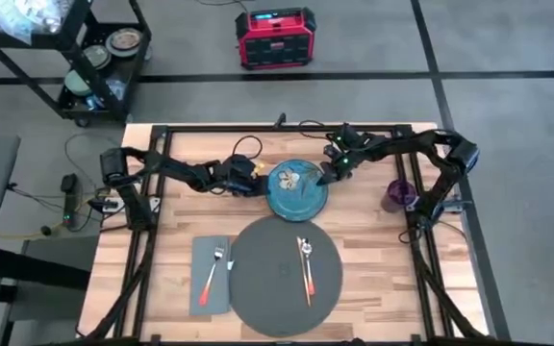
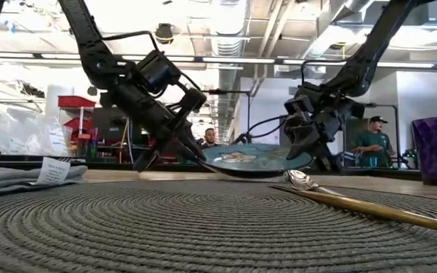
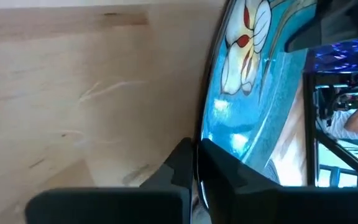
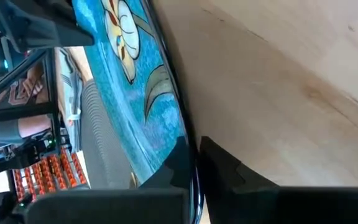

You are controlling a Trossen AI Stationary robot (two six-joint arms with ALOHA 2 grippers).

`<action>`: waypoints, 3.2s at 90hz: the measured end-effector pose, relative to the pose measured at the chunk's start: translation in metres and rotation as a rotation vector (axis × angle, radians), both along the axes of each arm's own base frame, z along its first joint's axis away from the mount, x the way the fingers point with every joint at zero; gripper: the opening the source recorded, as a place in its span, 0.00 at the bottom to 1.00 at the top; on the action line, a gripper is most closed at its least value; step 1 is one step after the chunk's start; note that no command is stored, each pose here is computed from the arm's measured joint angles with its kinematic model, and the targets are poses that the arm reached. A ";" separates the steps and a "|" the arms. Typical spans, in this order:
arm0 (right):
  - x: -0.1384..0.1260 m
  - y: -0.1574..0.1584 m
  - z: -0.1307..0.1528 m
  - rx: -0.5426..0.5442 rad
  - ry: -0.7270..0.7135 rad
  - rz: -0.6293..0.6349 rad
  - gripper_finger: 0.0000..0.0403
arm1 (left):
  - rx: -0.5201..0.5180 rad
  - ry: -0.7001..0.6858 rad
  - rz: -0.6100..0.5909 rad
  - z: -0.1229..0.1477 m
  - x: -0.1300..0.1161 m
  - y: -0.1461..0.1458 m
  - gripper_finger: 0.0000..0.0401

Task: Set table place
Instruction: Put the plate on the gray table mat

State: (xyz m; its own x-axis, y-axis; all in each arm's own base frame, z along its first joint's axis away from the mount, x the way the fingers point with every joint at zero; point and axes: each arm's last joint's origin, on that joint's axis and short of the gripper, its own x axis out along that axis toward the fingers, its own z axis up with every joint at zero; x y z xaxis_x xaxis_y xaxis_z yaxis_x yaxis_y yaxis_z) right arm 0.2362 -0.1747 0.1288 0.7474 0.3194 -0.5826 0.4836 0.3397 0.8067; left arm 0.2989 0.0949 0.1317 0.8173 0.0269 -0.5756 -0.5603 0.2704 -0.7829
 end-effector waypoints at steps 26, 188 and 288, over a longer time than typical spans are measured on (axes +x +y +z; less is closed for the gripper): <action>0.002 0.009 0.017 -0.005 -0.036 0.016 0.00 | 0.012 -0.018 -0.018 0.016 -0.004 -0.005 0.00; 0.080 0.199 0.047 0.028 -0.033 0.427 0.00 | -0.096 0.117 -0.405 0.065 -0.045 -0.179 0.00; 0.097 0.232 0.010 0.040 -0.014 0.421 0.15 | -0.227 0.399 -0.529 0.009 -0.051 -0.228 0.06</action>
State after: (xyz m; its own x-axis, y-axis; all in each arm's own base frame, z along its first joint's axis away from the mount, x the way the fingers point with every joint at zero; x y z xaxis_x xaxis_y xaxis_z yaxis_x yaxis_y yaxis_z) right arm 0.3335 0.0570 0.1387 0.5550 0.6204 -0.5541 0.2981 0.4736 0.8288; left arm 0.2477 -0.1334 0.1407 0.4127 -0.4723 -0.7789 -0.6550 0.4403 -0.6141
